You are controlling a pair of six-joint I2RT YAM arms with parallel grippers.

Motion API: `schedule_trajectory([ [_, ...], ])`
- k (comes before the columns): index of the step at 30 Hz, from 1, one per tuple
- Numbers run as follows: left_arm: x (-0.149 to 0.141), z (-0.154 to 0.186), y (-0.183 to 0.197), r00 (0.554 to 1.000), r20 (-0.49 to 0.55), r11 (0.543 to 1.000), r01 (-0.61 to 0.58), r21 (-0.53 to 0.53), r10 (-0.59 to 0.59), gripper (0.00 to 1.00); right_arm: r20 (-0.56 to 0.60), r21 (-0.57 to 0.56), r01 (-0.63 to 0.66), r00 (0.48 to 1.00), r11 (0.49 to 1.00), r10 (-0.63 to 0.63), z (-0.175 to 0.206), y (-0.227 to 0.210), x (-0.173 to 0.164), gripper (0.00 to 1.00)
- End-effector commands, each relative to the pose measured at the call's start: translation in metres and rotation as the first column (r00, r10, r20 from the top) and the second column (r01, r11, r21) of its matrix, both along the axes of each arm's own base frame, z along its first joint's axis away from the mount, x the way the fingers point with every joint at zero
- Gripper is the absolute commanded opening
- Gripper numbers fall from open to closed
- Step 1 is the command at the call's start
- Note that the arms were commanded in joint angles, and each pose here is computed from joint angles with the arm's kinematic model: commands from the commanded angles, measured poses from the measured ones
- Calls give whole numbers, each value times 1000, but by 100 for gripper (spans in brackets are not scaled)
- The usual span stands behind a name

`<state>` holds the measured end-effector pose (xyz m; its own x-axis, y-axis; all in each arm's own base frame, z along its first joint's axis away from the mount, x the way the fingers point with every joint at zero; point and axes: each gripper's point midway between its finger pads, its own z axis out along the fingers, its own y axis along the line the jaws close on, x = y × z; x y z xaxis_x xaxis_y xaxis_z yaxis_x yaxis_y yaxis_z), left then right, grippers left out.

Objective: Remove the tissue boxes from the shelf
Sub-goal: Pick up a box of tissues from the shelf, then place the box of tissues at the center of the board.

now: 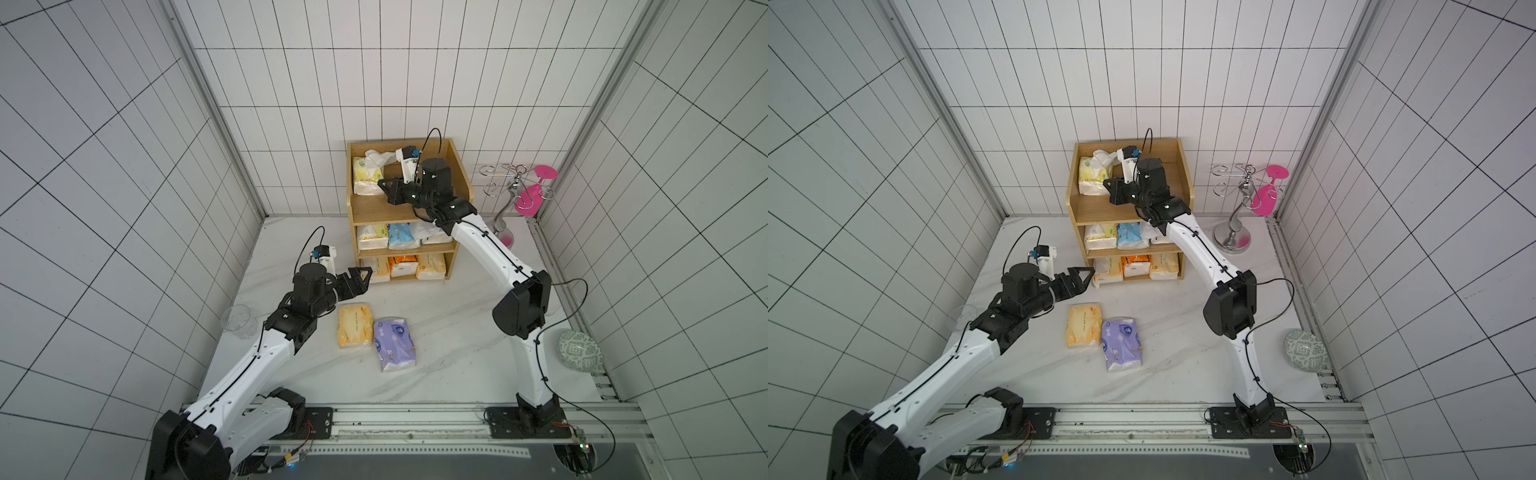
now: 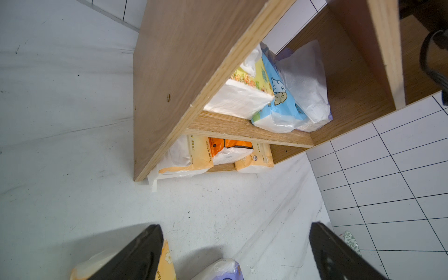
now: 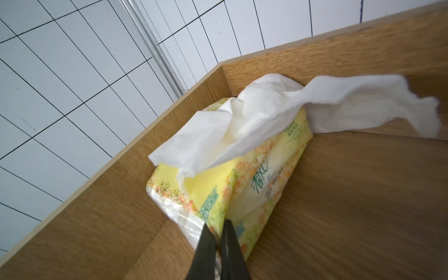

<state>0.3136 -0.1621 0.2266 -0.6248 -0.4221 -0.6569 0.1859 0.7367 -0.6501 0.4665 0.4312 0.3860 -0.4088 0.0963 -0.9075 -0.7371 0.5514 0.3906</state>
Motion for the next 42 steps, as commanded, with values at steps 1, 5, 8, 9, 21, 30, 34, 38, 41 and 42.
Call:
schedule_trajectory([
  [1, -5, 18, 1, 1000, 20, 1000, 4, -20, -3, 98, 53, -3, -4, 999, 1000, 4, 37, -19, -31, 0],
  [5, -12, 29, 6, 1000, 30, 1000, -10, -25, 11, 98, 59, -36, 15, 998, 999, -13, 43, -42, -53, 0],
  [8, -20, 37, 10, 999, 38, 999, -19, -35, 20, 98, 49, -65, 11, 999, 998, -8, 40, -59, -75, 0],
  [9, -23, 39, 12, 999, 40, 999, -23, -38, 24, 98, 47, -75, 10, 999, 997, -6, 39, -66, -84, 0],
  [21, -58, 63, 21, 996, 74, 992, -45, -117, 54, 98, -11, -186, -38, 999, 982, 37, -9, -143, -202, 0],
  [30, -68, 53, 11, 999, 37, 993, -28, -116, 33, 98, -156, -253, -68, 987, 965, 29, -99, -185, -274, 0],
  [34, -72, 47, 9, 999, 27, 994, -33, -102, 36, 98, -226, -275, -72, 974, 959, 8, -143, -194, -290, 0],
  [38, -76, 37, 5, 999, 16, 996, -27, -89, 29, 98, -305, -334, -68, 951, 940, -39, -194, -205, -301, 0],
  [41, -79, 24, 4, 1000, -8, 997, -28, -71, 28, 98, -357, -348, -60, 931, 936, -73, -229, -212, -308, 0],
  [42, -80, 19, 4, 999, -17, 997, -30, -65, 29, 98, -371, -346, -59, 925, 936, -79, -238, -213, -310, 0],
])
